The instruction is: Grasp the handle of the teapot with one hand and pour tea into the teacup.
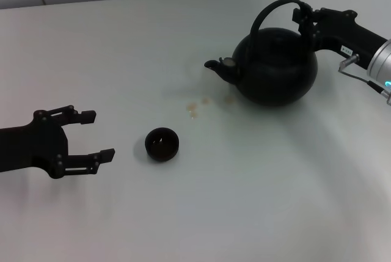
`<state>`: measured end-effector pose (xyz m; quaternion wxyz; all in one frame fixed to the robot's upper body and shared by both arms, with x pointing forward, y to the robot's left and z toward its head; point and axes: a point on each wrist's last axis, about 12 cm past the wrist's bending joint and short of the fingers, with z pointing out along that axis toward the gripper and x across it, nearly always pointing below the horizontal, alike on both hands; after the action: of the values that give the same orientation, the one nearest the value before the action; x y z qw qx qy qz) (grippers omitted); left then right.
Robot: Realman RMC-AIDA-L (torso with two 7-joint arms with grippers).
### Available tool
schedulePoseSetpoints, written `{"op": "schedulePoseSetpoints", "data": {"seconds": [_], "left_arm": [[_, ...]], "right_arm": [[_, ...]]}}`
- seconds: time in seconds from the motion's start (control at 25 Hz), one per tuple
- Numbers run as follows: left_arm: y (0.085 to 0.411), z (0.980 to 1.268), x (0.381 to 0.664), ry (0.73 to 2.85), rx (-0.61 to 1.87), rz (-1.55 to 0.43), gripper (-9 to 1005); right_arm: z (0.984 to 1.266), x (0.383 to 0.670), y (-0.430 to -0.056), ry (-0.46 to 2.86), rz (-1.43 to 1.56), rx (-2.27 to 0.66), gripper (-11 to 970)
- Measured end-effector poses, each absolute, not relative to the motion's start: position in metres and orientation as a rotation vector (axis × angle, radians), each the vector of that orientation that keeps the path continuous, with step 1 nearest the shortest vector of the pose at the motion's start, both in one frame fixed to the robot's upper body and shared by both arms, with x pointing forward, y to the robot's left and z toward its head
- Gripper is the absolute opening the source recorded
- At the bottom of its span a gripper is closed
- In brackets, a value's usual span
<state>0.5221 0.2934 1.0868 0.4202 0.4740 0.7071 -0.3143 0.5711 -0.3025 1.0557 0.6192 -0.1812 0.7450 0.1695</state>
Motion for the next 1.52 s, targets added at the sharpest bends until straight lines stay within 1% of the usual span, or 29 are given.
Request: {"op": "schedulePoseSetpoints", "data": {"seconds": [0.52,0.96,1.04,1.2,1.32,1.52], "left_arm": [[0.290,1.088,0.524,1.763,1.190,-0.791,863],[0.290,1.089,0.526,1.762,1.187,-0.791,864],[0.290,1.089,0.526,1.762,1.187,-0.791,863],[0.290,1.089,0.526,1.760,1.188,-0.791,863],[0.290,1.089,0.526,1.760,1.189,-0.790,863],[0.290,1.089,0.525,1.758,1.191,-0.795,863]], "right_arm": [[1.055,0.578,-0.300,1.748,0.346,-0.480,223],[1.059,0.575,-0.303,1.722,0.354,-0.475,445],[1.058,0.573,-0.303,1.718,0.360,-0.475,593],[1.059,0.568,-0.307,1.700,0.362,-0.464,594],[1.059,0.558,-0.314,1.676,0.374,-0.424,594],[1.058,0.532,-0.332,1.596,0.377,-0.333,595]]}}
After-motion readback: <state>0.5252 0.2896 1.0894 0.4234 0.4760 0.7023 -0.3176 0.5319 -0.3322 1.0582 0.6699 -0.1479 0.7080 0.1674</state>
